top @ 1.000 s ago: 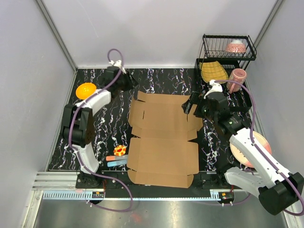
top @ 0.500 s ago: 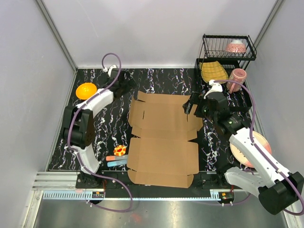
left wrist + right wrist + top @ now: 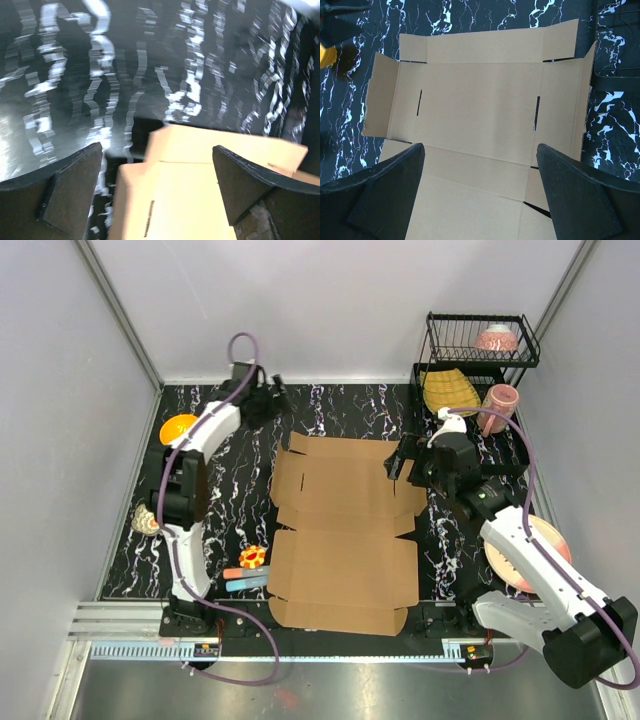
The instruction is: Fold the paper box
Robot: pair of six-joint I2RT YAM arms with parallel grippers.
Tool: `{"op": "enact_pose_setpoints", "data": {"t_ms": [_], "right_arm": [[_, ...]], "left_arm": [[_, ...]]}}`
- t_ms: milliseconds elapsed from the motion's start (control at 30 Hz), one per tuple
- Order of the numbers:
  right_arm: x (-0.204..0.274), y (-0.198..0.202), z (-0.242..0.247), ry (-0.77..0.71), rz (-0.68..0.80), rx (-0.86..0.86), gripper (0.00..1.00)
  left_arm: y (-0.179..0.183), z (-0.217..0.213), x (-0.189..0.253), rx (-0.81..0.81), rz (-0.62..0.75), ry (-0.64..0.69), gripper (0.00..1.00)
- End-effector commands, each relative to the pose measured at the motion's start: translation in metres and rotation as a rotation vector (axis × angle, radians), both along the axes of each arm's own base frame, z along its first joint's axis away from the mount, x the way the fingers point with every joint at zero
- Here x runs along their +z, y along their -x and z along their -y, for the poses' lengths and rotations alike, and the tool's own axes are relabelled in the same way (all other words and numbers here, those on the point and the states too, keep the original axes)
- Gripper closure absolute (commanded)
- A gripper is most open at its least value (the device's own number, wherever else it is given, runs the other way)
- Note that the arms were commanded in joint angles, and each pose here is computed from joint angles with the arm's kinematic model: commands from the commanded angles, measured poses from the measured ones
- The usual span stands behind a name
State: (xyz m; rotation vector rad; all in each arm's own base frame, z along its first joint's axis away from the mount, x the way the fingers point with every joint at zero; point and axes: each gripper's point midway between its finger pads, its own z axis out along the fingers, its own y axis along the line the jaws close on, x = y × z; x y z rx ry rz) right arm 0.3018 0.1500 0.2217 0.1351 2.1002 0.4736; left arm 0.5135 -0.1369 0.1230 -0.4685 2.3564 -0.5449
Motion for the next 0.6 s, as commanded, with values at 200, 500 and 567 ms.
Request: {"op": "enact_pose_setpoints", "data": {"t_ms": [200, 500, 567], "right_arm": [[0.006, -0.010, -0.002, -0.006, 0.044, -0.009, 0.00], [-0.001, -0.011, -0.004, 0.007, 0.028, 0.002, 0.00], [-0.003, -0.010, -0.004, 0.004, 0.024, 0.003, 0.00]], "left_arm": [[0.012, 0.046, -0.024, -0.311, -0.092, -0.265, 0.12], [0.010, 0.048, -0.055, -0.322, -0.155, -0.344, 0.18], [0.006, 0.052, -0.055, -0.330, -0.144, -0.339, 0.21]]}}
